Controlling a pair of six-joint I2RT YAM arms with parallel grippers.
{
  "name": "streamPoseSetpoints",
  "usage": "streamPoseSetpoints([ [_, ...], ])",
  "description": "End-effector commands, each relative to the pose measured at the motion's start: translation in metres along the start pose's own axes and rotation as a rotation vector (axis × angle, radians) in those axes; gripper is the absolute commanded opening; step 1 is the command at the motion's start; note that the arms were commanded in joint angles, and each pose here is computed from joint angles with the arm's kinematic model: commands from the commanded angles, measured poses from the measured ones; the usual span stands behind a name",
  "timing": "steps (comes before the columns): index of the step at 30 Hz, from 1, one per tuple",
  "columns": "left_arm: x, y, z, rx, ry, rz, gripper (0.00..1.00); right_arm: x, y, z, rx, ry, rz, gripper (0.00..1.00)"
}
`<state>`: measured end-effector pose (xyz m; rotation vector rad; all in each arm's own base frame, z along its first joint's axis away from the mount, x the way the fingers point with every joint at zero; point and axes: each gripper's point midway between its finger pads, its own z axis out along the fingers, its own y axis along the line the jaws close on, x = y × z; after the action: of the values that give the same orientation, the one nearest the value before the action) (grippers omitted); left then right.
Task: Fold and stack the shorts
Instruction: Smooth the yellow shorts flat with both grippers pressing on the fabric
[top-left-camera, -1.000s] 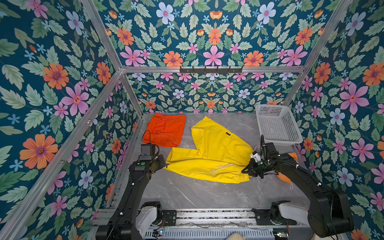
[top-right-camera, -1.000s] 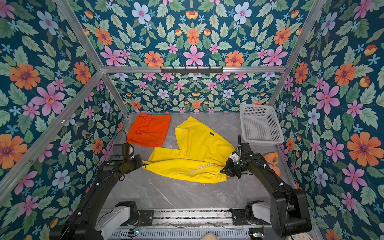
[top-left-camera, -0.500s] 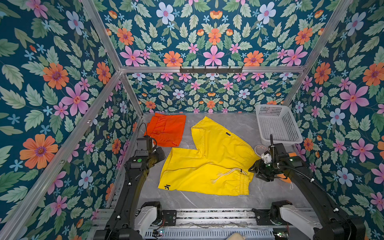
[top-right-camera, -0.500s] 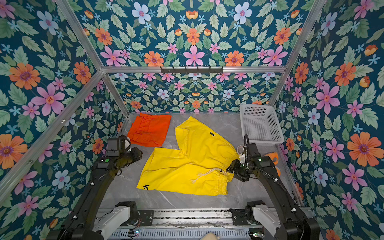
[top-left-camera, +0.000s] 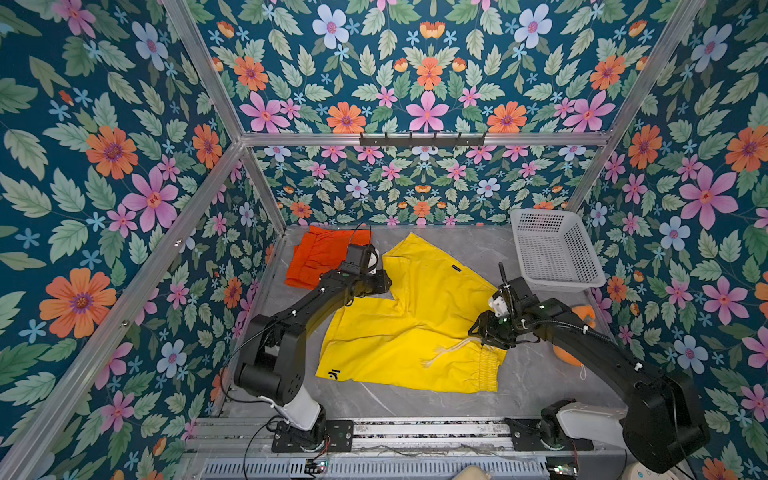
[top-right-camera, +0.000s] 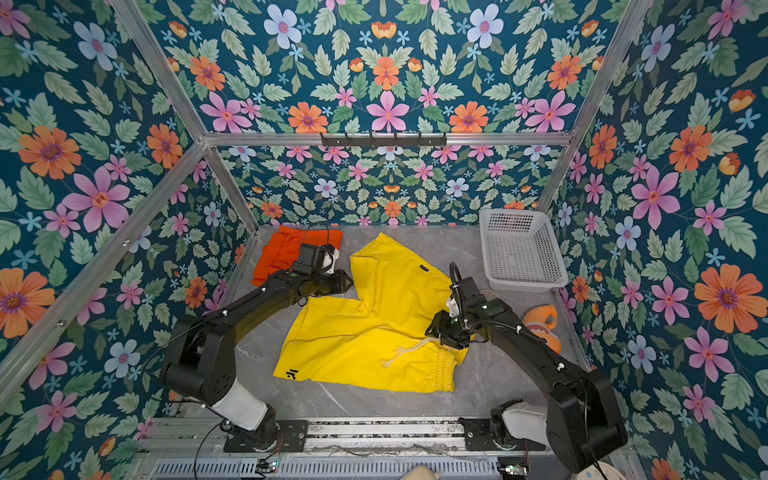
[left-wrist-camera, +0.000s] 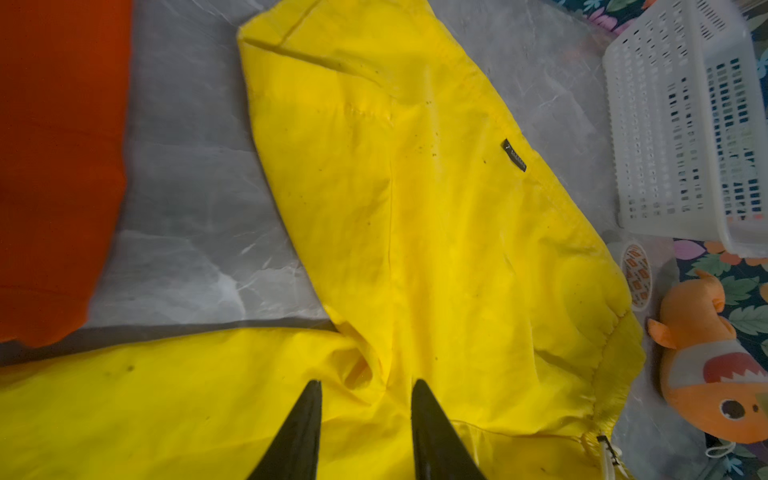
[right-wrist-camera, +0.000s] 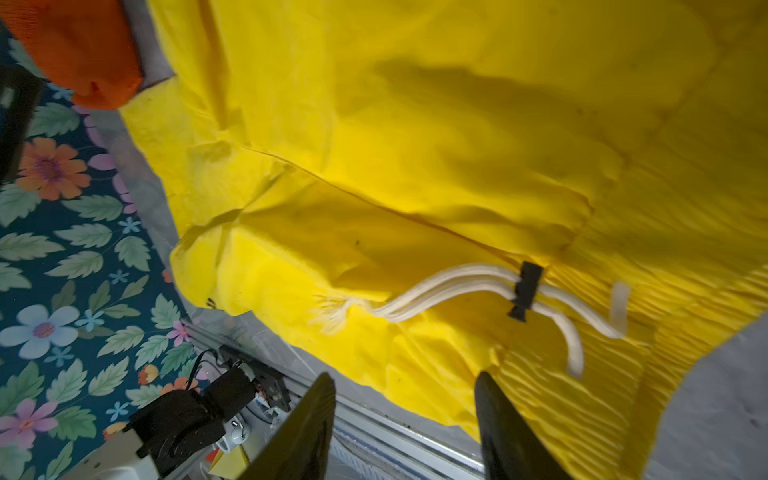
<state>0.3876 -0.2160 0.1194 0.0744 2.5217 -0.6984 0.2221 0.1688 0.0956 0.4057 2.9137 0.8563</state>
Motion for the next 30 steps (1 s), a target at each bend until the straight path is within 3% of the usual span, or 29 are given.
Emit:
streamPoseSetpoints([
  [1, 0.003, -0.022, 0.022, 0.079, 0.017, 0.008, 0.38, 0.010, -0.019, 0.012, 0.042, 0.017, 0.072, 0.54],
  [8, 0.034, 0.003, 0.059, 0.017, 0.090, -0.017, 0.39, 0.034, -0.079, 0.034, 0.216, 0.060, 0.155, 0.56],
  [18, 0.075, 0.039, 0.061, -0.078, 0.139, -0.079, 0.39, -0.013, -0.093, 0.033, 0.228, -0.002, 0.159, 0.57],
  [22, 0.081, 0.035, 0.048, -0.047, 0.109, -0.107, 0.39, -0.046, -0.096, 0.028, 0.232, -0.039, 0.139, 0.57],
  [26, 0.050, 0.024, 0.013, -0.027, 0.015, -0.095, 0.40, -0.071, -0.083, 0.000, 0.266, -0.084, 0.064, 0.57],
  [30, 0.027, 0.035, -0.031, -0.043, -0.063, -0.117, 0.40, -0.079, -0.054, -0.042, 0.233, -0.169, -0.019, 0.58],
])
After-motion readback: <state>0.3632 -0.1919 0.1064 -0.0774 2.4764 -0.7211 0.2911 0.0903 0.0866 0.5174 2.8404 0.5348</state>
